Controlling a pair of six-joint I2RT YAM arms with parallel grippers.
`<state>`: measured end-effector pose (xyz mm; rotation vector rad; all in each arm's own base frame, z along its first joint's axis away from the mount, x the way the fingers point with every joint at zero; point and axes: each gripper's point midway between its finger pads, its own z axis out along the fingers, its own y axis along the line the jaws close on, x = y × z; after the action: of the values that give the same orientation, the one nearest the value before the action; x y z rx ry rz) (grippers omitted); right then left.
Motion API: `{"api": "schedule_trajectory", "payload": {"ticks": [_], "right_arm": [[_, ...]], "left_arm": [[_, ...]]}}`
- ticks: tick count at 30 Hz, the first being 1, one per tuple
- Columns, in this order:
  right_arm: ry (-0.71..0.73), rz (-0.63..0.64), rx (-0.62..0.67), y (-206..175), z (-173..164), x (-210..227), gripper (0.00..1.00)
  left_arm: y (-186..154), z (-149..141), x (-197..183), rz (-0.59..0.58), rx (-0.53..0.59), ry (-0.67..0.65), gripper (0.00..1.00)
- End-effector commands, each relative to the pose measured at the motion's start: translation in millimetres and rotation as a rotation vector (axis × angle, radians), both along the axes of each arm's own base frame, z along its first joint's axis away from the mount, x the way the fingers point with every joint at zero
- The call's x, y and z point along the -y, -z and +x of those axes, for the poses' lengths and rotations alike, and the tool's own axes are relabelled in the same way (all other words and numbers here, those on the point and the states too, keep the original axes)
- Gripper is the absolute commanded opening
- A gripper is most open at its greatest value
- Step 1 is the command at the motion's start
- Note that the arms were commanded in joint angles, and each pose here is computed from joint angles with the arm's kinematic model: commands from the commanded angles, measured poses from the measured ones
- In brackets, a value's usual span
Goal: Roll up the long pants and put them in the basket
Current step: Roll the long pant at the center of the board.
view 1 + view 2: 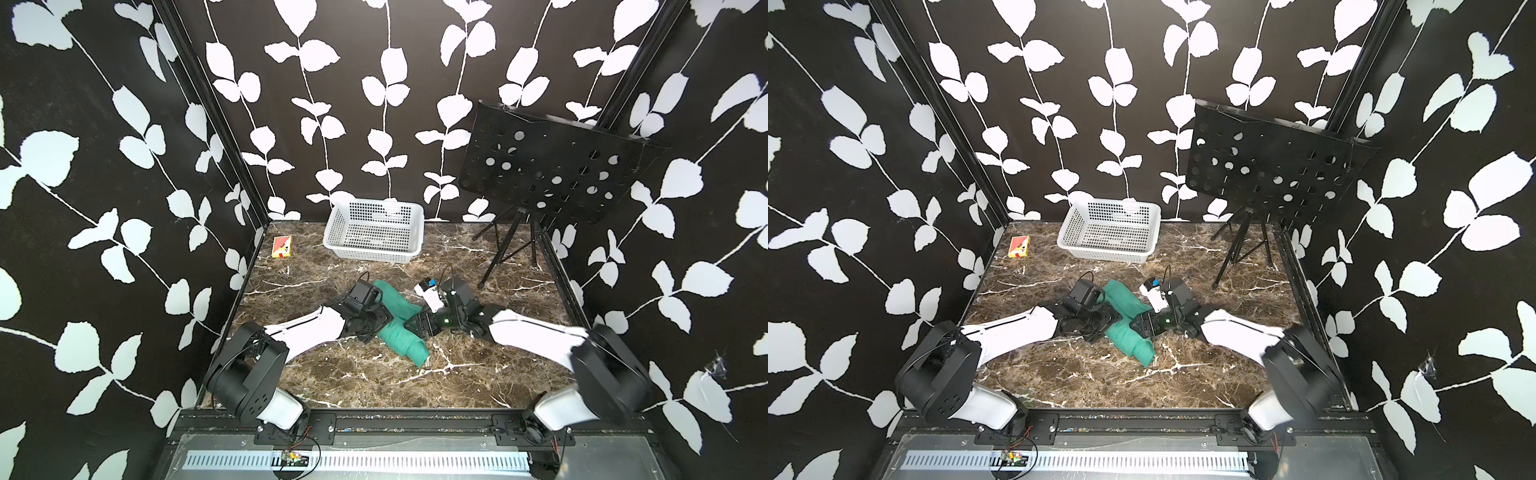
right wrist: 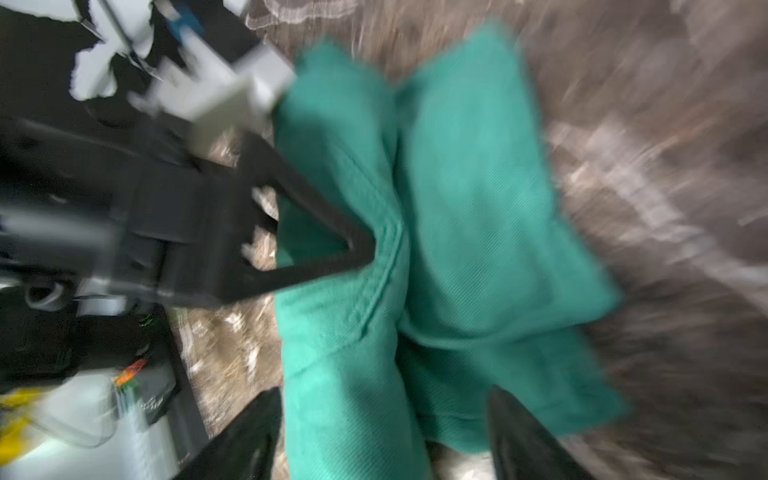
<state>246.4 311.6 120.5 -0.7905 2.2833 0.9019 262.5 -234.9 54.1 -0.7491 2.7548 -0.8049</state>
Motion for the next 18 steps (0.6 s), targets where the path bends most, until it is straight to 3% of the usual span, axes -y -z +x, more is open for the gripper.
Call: {"api": "schedule_trajectory", "payload": {"ticks": [1,3,6,13,16,18], "right_arm": [[-0.062,-0.297,0.36,14,-11,13,0.85],[-0.117,-0.381,0.487,14,-20,4,0.87],[-0.166,-0.468,0.567,23,-25,-5,0.87],[-0.196,-0.623,0.603,62,-21,-17,0.87],[-0.173,-0.672,0.583,76,-17,-12,0.74],[-0.174,-0.668,0.557,82,-21,-9,0.6]], "left_arm": [[25,-17,-14,0.072,-0.093,0.0,0.73],[27,-17,-13,0.067,-0.099,-0.003,0.73],[28,-17,-11,0.06,-0.103,-0.005,0.72],[27,-16,-10,0.057,-0.108,-0.011,0.72],[22,-15,-13,0.063,-0.098,-0.023,0.79],[15,-13,-18,0.074,-0.075,-0.043,0.86]]}}
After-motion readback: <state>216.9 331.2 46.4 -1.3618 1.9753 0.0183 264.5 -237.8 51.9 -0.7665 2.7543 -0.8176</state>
